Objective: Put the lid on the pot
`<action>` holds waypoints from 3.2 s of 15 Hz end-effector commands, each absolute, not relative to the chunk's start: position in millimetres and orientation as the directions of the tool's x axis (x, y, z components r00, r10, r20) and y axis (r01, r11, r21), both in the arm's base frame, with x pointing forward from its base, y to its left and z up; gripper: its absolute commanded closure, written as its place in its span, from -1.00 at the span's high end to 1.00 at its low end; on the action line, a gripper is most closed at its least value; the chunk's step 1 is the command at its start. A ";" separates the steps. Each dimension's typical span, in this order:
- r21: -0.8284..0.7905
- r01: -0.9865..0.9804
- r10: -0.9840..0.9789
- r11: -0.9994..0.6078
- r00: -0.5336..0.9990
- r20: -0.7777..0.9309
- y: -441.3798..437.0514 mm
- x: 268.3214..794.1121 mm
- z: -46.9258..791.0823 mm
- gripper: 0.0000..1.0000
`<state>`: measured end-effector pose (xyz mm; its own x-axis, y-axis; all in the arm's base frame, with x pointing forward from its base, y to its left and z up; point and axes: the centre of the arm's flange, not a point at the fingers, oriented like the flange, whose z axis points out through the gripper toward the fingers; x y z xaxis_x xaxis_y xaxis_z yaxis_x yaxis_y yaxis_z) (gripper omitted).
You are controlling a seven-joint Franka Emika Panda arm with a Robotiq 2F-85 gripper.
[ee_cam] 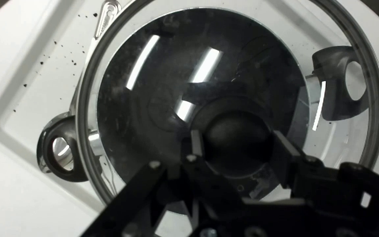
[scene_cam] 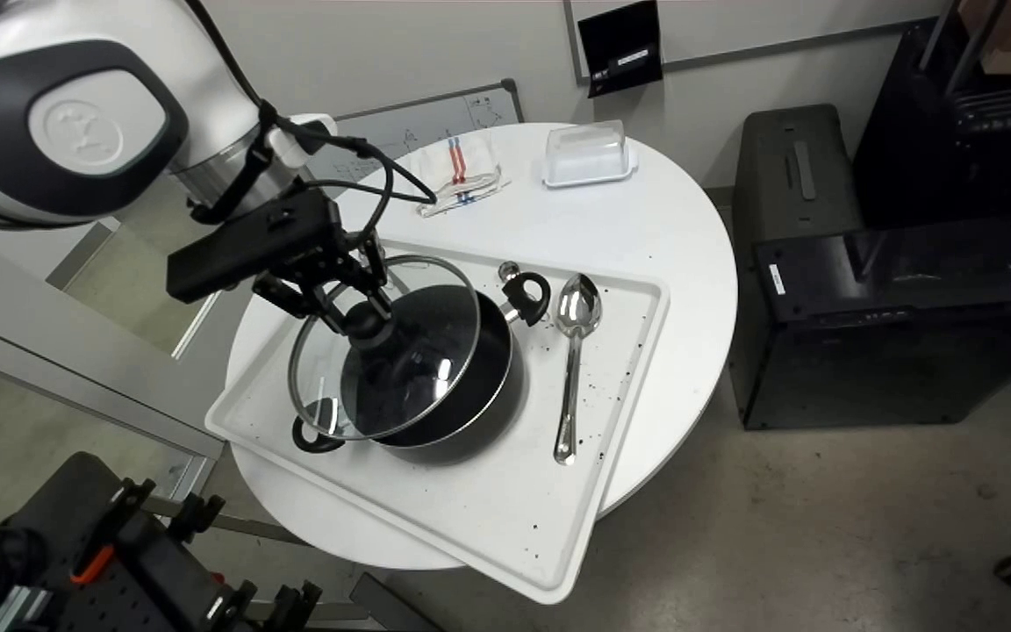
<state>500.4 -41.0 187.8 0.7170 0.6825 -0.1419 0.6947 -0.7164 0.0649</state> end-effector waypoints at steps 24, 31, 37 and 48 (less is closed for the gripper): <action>0.082 0.597 0.590 -0.798 0.802 -0.097 -54.9 522.2 133.1 -0.50; 0.085 0.597 0.590 -0.798 0.802 -0.090 -53.8 524.8 130.9 -0.50; 0.081 0.599 0.592 -0.797 0.801 -0.091 -53.1 522.6 126.4 -0.50; 0.075 0.599 0.592 -0.797 0.800 -0.094 -53.0 523.4 122.2 0.50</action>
